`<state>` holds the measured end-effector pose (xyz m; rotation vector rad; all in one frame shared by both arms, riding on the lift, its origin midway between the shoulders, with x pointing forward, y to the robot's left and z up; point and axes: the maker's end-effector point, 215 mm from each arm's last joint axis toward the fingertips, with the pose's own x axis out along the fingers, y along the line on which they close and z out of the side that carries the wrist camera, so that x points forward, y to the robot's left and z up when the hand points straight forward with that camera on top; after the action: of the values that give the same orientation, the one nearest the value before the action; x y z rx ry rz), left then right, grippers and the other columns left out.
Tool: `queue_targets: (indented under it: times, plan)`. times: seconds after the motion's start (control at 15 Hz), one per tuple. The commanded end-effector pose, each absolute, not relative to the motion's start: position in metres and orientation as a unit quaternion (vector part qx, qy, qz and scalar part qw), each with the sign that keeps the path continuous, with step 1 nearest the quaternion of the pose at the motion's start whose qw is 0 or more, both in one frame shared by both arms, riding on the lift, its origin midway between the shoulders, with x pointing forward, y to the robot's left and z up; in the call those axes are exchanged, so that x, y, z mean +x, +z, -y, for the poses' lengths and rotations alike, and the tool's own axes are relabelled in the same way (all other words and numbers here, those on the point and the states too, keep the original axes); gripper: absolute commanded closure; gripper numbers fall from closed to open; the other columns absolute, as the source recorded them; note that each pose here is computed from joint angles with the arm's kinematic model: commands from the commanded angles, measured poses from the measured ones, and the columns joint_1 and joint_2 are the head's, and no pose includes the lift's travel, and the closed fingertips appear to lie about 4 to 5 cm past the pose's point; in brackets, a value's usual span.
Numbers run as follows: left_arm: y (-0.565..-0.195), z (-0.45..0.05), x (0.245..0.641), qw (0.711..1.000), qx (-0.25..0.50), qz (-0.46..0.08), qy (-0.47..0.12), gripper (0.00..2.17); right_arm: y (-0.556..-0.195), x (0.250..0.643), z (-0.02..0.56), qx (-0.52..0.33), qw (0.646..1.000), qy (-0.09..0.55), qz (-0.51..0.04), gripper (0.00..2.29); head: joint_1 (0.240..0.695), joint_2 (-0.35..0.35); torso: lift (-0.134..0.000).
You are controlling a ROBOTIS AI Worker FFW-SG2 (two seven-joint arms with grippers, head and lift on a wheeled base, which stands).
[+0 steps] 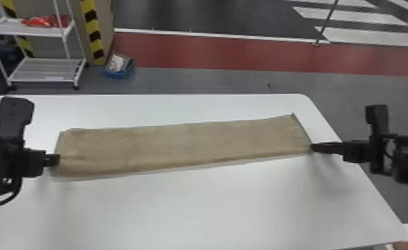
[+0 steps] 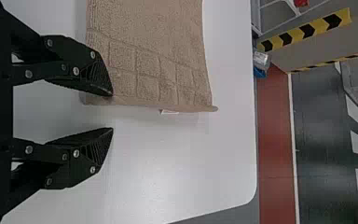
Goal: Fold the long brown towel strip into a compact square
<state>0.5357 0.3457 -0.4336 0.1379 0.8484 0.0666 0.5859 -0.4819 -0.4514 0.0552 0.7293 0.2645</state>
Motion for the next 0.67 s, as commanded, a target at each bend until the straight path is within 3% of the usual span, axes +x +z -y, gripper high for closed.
queue_targets:
  times: [0.0,0.6]
  plan:
    - [-0.436,-0.348,0.528,0.903,0.065,-0.422,0.034,1.45,-0.447,0.590,0.470,0.025,0.925,0.139,-0.352,1.60,0.695,-0.135,-0.125]
    - [-0.433,-0.344,0.516,0.899,0.054,-0.434,0.027,1.50,-0.441,0.570,0.460,0.036,0.922,0.144,-0.358,1.66,0.695,-0.117,-0.125]
